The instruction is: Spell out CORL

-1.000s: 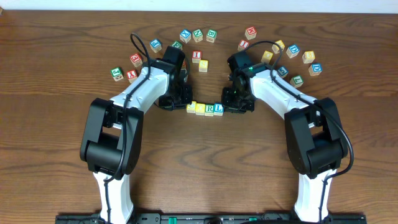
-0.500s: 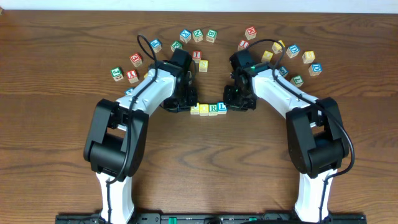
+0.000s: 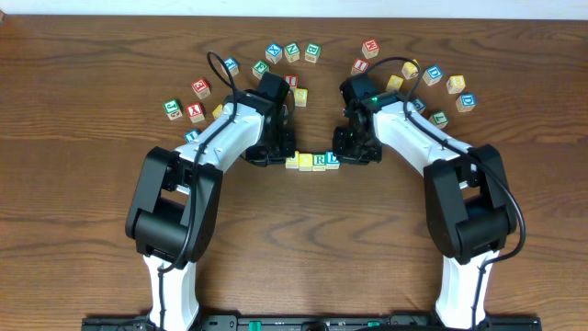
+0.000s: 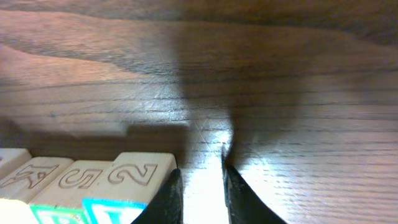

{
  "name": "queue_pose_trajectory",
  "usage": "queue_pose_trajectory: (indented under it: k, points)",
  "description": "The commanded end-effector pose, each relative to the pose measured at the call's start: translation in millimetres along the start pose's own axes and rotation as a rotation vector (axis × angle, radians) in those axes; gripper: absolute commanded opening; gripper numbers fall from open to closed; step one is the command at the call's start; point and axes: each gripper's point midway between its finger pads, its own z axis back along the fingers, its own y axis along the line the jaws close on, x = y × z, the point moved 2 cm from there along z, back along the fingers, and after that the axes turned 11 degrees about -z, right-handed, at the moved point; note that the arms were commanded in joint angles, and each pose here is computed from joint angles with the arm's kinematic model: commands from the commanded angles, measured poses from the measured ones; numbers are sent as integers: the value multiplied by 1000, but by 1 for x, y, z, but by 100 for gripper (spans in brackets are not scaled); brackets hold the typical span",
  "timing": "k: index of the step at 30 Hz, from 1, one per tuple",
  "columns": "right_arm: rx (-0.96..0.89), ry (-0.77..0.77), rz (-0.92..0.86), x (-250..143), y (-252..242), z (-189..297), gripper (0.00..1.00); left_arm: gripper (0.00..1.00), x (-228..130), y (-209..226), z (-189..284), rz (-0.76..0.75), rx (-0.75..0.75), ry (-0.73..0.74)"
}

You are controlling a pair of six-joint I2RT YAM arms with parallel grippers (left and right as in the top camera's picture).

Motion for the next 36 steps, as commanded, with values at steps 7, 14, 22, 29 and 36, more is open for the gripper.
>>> queue_pose_trajectory:
  k: [7,14,22,29,36]
  points:
    - [89,-160,102,11,15,74,30,7,15,9,34,-35,54,-101]
    - [336,-69,507,-19,50,91,27,8,24,32,75,17,60,-195]
    - [413,-28,610,-32,58,94,20,7,30,65,111,74,75,-279]
    - [250,-51,436,-31,53,81,1,7,30,76,114,101,81,-280]
    - [126,-54,363,-53,62,66,1,8,30,76,114,101,81,-280]
